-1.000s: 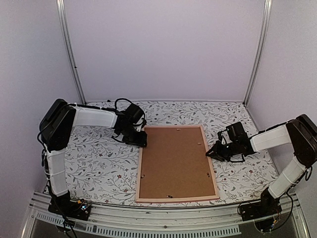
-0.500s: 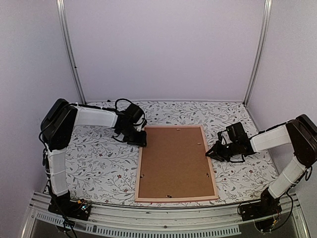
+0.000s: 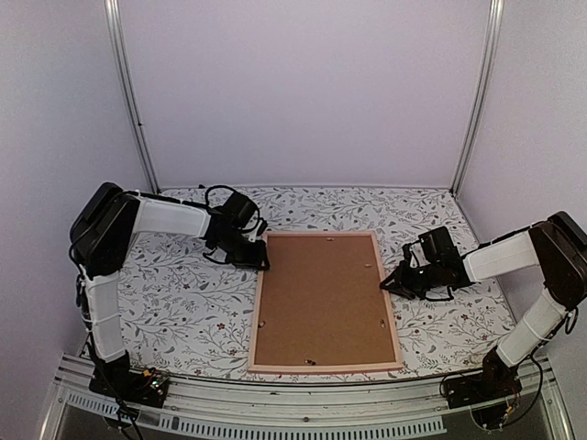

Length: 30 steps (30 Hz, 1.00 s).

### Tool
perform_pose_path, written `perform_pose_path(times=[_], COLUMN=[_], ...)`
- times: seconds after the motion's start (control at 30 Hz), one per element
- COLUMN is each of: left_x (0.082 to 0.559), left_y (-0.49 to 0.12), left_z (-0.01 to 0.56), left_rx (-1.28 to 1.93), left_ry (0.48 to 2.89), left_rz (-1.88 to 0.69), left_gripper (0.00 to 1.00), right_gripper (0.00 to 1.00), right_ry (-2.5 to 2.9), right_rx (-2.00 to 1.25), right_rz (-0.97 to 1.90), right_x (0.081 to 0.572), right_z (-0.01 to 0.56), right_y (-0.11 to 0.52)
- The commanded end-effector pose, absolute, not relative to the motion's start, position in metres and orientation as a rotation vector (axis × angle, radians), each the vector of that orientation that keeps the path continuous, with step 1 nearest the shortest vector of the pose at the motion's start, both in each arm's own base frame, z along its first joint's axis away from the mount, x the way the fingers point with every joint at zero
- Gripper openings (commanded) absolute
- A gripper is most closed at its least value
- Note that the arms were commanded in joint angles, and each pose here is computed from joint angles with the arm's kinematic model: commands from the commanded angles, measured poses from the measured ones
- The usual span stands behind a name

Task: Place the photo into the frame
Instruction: Press the fastener onto the backboard.

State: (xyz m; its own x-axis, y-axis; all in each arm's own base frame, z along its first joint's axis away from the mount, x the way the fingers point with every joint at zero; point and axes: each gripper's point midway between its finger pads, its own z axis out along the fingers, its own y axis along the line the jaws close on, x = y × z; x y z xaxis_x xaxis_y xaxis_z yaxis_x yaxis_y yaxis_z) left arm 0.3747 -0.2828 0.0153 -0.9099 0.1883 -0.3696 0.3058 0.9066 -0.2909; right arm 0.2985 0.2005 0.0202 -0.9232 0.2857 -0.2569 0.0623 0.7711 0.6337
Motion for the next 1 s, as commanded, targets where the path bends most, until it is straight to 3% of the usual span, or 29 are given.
perform_pose_path(times=[0.0, 0.23, 0.4, 0.53, 0.7, 0.97], left_x=[0.372, 0.375, 0.376, 0.376, 0.379, 0.383], left_y=[-0.272, -0.274, -0.274, -0.271, -0.266, -0.257], left_z=[0.005, 0.009, 0.013, 0.011, 0.008, -0.001], left_rx=[0.354, 0.344, 0.355, 0.363, 0.363, 0.365], left_ry=[2.759, 2.738, 2.728, 2.737, 2.74, 2.755], left_rz=[-0.515, -0.584, -0.596, -0.572, -0.516, -0.42], left_gripper=[0.3, 0.3, 0.49, 0.55, 0.55, 0.42], right_gripper=[0.0, 0.0, 0.0, 0.0, 0.0, 0.0], right_ry=[2.7, 2.703, 2.707, 2.712, 2.71, 2.713], right_rx=[0.331, 0.325, 0.322, 0.322, 0.318, 0.312], right_rz=[0.969, 0.972, 0.976, 0.98, 0.991, 0.996], right_x=[0.281, 0.281, 0.281, 0.28, 0.281, 0.282], right_z=[0.006, 0.004, 0.002, -0.001, -0.001, -0.002], right_y=[0.204, 0.205, 0.206, 0.206, 0.208, 0.209])
